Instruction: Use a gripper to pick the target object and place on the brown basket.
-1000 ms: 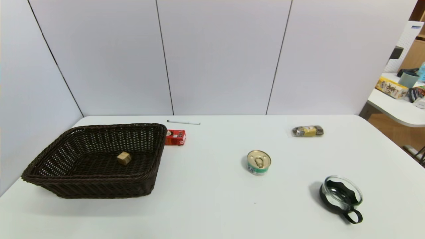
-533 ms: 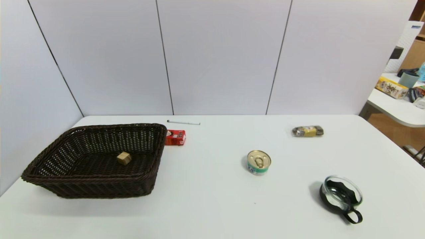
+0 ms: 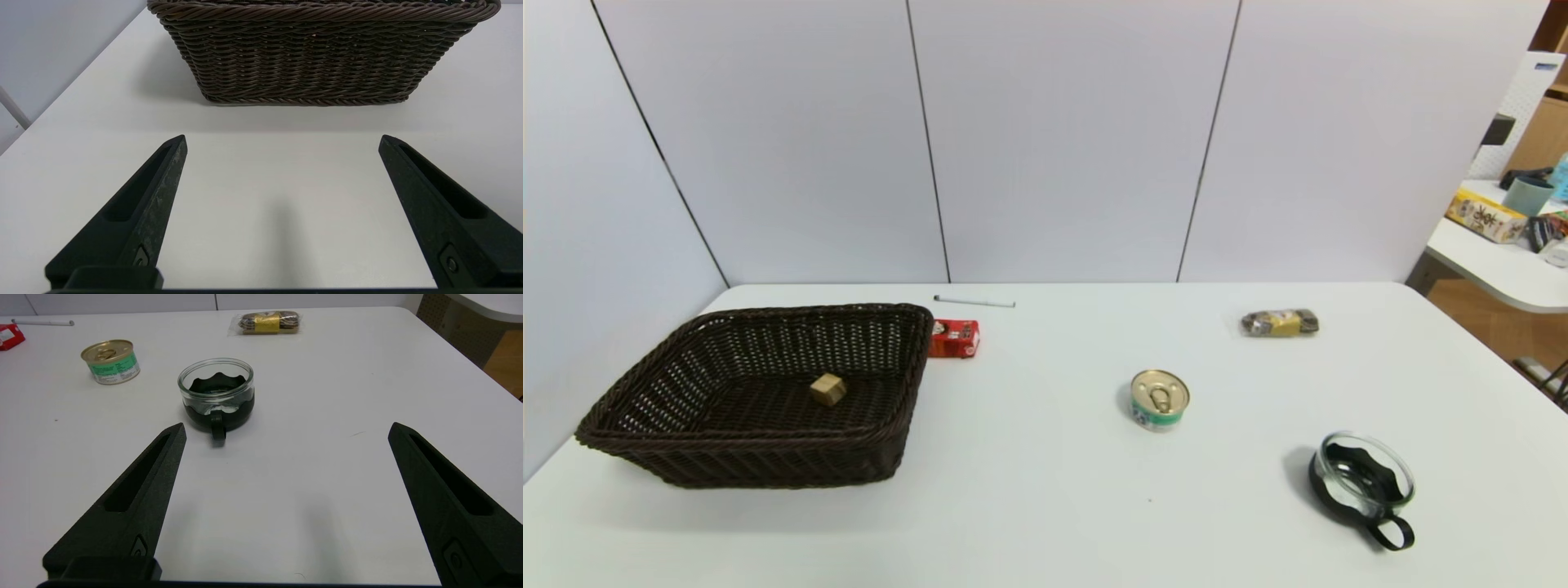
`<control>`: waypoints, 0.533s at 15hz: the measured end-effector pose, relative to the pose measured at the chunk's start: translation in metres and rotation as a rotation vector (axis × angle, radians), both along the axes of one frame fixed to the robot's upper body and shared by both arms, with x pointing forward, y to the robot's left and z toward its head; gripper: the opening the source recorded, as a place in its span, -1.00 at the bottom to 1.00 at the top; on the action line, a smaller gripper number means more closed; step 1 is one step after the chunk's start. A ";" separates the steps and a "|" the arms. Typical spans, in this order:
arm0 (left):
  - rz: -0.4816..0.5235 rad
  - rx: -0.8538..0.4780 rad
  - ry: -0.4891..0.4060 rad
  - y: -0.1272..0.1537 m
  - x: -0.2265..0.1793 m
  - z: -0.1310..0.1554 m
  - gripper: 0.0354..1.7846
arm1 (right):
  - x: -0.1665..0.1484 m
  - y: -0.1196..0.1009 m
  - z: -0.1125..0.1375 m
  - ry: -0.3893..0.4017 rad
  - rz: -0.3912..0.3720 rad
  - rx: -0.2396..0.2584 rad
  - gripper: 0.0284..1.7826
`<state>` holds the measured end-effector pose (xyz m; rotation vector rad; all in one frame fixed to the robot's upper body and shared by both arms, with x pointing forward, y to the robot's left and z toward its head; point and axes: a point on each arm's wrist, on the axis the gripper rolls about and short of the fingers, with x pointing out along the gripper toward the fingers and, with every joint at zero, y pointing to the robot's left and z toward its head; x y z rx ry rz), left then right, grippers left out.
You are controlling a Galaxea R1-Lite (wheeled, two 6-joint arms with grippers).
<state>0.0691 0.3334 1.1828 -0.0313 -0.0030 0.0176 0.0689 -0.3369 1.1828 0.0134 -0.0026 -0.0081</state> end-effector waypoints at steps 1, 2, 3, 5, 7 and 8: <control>0.000 0.000 0.000 0.000 0.000 0.000 0.89 | 0.000 0.000 0.000 0.000 0.000 0.000 0.92; 0.000 0.000 0.000 0.000 0.000 0.000 0.89 | 0.000 0.000 0.000 0.000 0.000 0.000 0.92; 0.000 0.000 0.000 0.000 0.000 0.000 0.89 | 0.000 0.000 0.000 0.000 0.000 0.000 0.92; 0.000 0.000 0.000 0.000 0.000 0.000 0.89 | 0.000 0.000 0.000 0.000 0.000 0.000 0.92; 0.000 0.000 0.000 0.000 0.000 0.000 0.89 | 0.000 0.000 0.000 0.000 0.001 -0.004 0.92; 0.000 0.000 0.000 0.000 0.000 0.000 0.89 | 0.000 0.000 0.000 0.000 0.003 -0.007 0.92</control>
